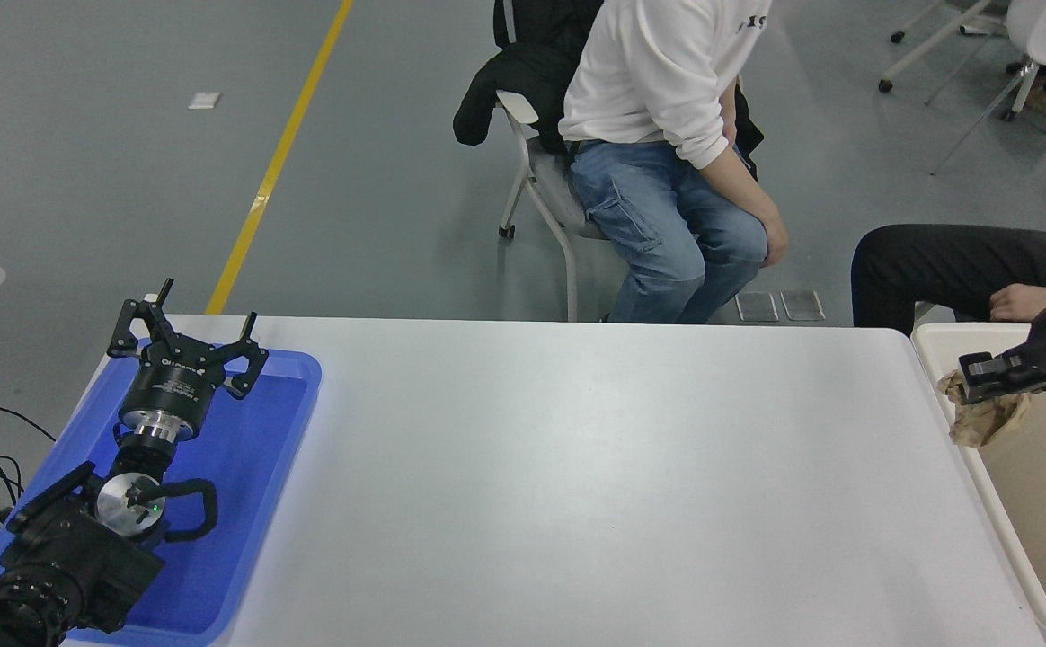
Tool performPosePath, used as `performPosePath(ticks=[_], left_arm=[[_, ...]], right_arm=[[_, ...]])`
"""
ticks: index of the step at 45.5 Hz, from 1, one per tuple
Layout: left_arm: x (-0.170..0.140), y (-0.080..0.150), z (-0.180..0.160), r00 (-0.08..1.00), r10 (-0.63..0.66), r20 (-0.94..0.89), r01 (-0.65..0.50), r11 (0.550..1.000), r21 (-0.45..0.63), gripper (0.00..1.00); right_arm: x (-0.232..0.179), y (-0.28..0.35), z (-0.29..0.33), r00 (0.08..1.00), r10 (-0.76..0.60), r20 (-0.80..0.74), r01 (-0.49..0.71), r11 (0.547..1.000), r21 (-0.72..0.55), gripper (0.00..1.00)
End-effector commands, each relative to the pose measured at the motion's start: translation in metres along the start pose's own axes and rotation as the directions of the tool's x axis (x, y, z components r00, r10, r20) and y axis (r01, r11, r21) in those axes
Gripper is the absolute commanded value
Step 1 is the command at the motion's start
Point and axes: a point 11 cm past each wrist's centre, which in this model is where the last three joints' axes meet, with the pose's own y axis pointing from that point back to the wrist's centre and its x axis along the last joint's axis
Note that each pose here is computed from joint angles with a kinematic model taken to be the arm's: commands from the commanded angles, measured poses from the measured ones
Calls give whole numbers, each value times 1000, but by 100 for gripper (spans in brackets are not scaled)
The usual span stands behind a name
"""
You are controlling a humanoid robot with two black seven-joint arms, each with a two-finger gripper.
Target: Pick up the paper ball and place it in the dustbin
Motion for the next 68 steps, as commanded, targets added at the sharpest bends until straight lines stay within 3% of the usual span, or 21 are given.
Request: performPosePath(ticks=[1,17,30,37,46,68], left_arm=[[0,0,0,1000,0,0,0,1000,0,100],[0,0,1,1000,0,1,0,1000,-1,100],[0,0,1,1000,0,0,0,1000,-4,100],[1,0,1,1000,3,3,-3,1000,-3,100],[0,0,1,1000,0,0,0,1000,-4,100],[0,0,2,1000,1,2,-1,1000,-4,100]], right_arm=[[9,37,4,1000,20,-13,-21,998,-60,0],[5,29,28,999,8,39,-3,992,-126,0],[-11,5,135,976,80,201,-21,960,-279,0],[-21,-16,171,946,141,293,-49,952,-301,0],[-48,-42,228,923,200,329,-38,898,-439,0],[-120,-161,217,860,333,386,-111,862,-495,0]])
